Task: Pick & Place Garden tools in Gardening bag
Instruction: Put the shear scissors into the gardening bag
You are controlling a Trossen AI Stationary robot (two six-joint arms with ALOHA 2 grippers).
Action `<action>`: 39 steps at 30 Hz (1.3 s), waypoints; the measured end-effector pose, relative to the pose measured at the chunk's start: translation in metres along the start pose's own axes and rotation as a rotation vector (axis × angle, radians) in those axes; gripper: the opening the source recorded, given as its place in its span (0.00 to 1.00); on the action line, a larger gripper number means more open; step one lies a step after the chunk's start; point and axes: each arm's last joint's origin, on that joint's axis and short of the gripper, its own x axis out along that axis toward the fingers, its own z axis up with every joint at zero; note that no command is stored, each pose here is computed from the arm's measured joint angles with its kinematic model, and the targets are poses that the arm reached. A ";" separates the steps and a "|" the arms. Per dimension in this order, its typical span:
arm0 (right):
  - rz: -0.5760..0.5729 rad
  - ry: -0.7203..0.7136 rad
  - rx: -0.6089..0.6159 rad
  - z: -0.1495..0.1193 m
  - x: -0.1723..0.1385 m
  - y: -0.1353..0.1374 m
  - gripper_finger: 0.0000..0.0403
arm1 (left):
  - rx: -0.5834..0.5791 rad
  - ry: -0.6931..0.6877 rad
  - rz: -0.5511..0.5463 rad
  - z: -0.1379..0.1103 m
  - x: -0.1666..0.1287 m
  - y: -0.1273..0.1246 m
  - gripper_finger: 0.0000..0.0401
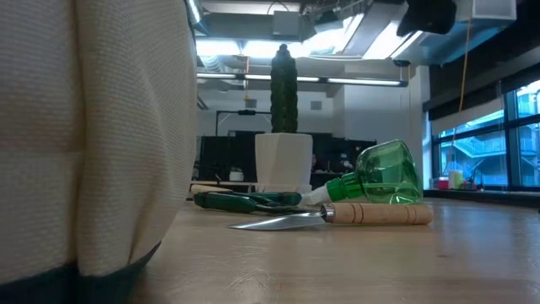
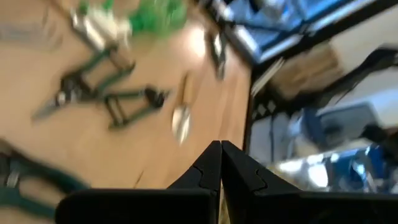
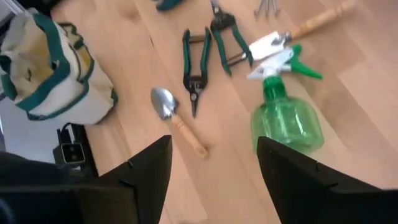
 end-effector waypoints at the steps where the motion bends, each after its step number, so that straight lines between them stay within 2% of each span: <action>1: 0.003 0.008 0.005 -0.001 0.001 0.001 0.59 | 0.004 0.027 0.016 -0.003 0.002 0.001 0.01; 7: 0.012 0.047 0.007 -0.005 0.001 0.003 0.59 | -0.054 0.117 0.208 -0.018 0.020 0.008 0.01; 9: 0.001 0.062 0.000 -0.008 0.001 0.003 0.59 | -0.097 0.133 0.294 -0.023 0.026 0.013 0.01; 13: -0.048 0.110 -0.005 -0.012 0.001 -0.001 0.59 | -0.184 0.154 0.396 -0.027 0.041 0.017 0.01; 16: -0.096 0.142 -0.032 -0.016 0.000 -0.006 0.59 | -0.182 0.164 0.492 -0.020 0.050 0.009 0.01; 21: -0.153 0.173 -0.070 -0.020 -0.001 -0.010 0.59 | -0.148 0.217 0.748 0.000 0.065 -0.014 0.01; 24: -0.165 0.178 -0.083 -0.020 -0.002 -0.011 0.59 | -0.164 0.245 0.809 0.010 0.081 -0.023 0.01; 27: -0.175 0.167 -0.095 -0.020 -0.002 -0.011 0.59 | -0.214 0.258 0.849 0.012 0.097 -0.021 0.03; 30: -0.180 0.163 -0.119 -0.021 -0.002 -0.011 0.59 | -0.275 0.296 0.878 0.009 0.107 -0.015 0.11; 34: -0.184 0.152 -0.137 -0.020 -0.002 -0.011 0.59 | -0.356 0.342 0.882 0.005 0.112 -0.013 0.29; 39: -0.213 0.126 -0.152 -0.019 -0.002 -0.011 0.59 | -0.343 0.352 0.974 0.002 0.113 -0.006 0.53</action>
